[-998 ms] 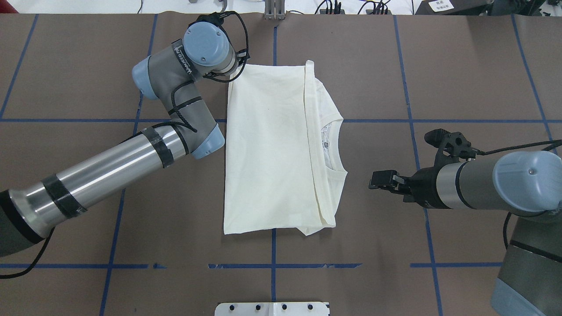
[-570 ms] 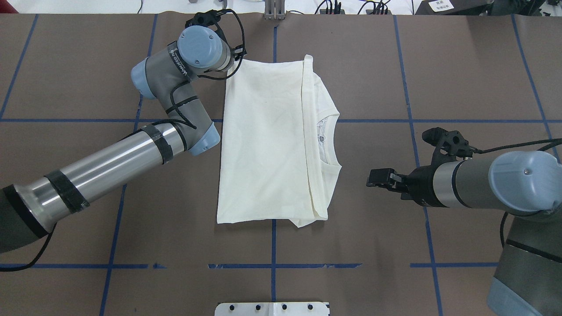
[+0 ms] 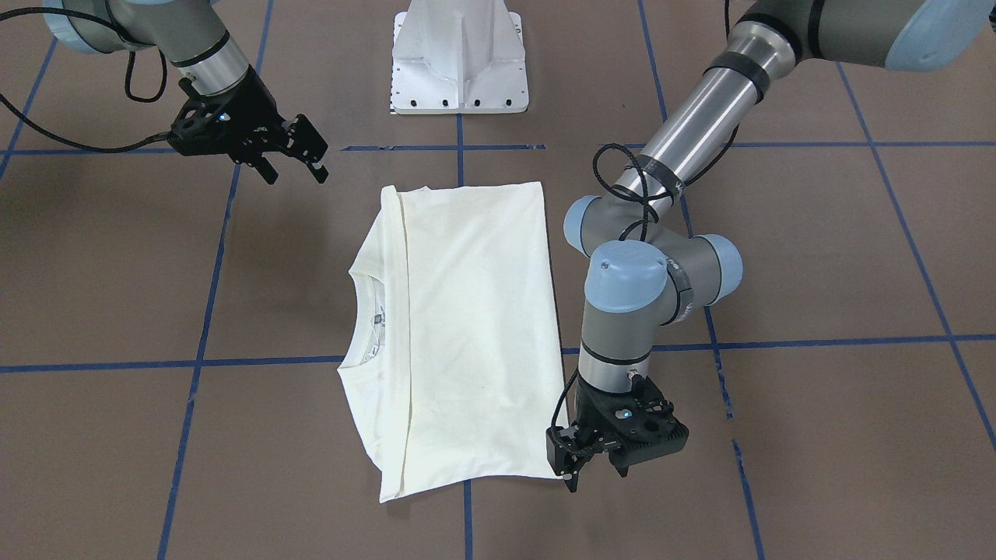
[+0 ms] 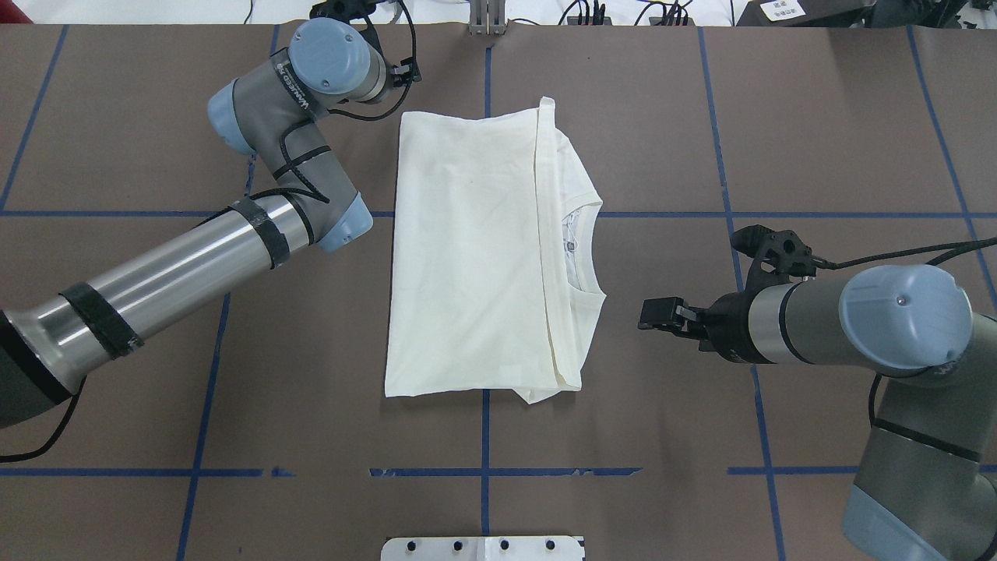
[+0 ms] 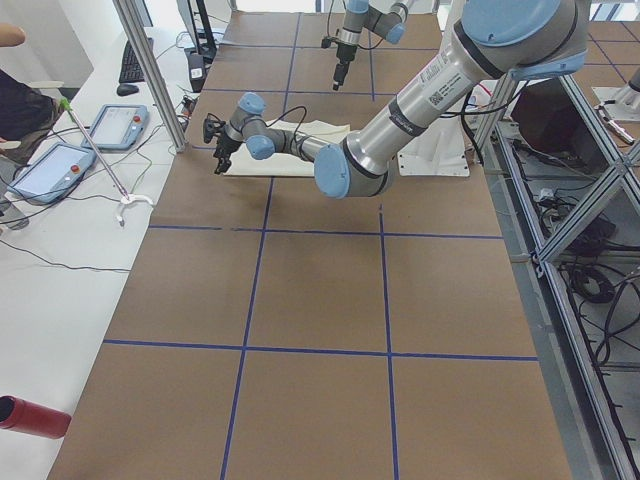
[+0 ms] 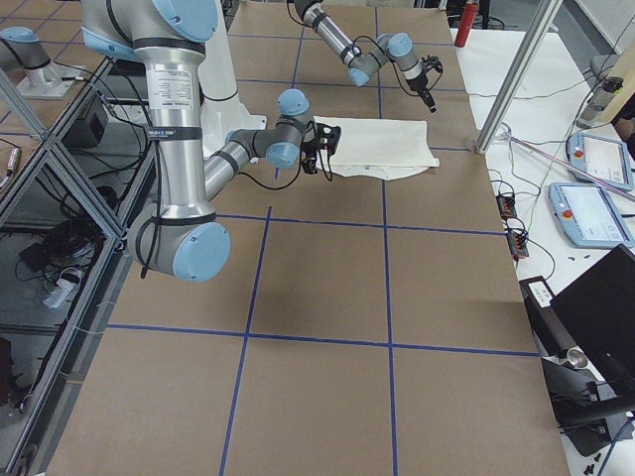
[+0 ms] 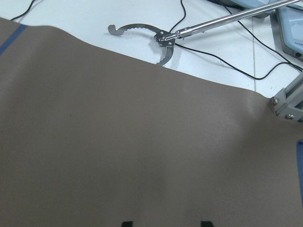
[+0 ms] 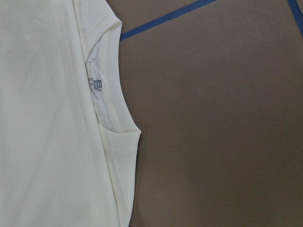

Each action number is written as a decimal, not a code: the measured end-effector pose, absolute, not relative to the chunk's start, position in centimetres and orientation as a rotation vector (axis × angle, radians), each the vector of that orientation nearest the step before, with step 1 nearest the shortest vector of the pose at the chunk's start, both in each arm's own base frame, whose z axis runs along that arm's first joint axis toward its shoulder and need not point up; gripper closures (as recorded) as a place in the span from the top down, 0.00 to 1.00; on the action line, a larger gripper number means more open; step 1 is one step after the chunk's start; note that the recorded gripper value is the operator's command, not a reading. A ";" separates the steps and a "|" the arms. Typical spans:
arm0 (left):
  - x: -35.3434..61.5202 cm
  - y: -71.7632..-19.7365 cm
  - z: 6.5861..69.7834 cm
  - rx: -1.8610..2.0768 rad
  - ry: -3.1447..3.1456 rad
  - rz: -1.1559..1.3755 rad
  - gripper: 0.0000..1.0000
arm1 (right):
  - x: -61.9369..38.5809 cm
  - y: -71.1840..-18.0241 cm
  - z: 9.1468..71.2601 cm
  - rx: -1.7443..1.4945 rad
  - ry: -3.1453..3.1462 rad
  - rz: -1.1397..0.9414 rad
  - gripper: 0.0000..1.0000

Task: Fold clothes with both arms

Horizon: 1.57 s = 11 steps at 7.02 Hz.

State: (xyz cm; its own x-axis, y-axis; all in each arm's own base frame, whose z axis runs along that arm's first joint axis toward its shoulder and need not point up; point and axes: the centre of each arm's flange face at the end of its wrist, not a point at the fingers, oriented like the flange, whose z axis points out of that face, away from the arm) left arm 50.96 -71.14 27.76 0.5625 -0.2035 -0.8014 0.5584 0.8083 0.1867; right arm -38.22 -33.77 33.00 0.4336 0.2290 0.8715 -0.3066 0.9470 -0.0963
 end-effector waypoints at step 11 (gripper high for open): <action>35.4 -49.2 22.0 0.198 1.054 -0.230 1.00 | -56.7 -35.3 28.7 0.072 -0.766 0.044 1.00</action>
State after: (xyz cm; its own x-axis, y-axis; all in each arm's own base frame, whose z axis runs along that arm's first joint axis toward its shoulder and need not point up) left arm 35.35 -49.17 22.03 0.4742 -0.0926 -0.8755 0.2808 0.9584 0.0507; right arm -56.75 -35.29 28.67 0.7202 0.0134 0.6936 -0.0657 0.9966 0.0490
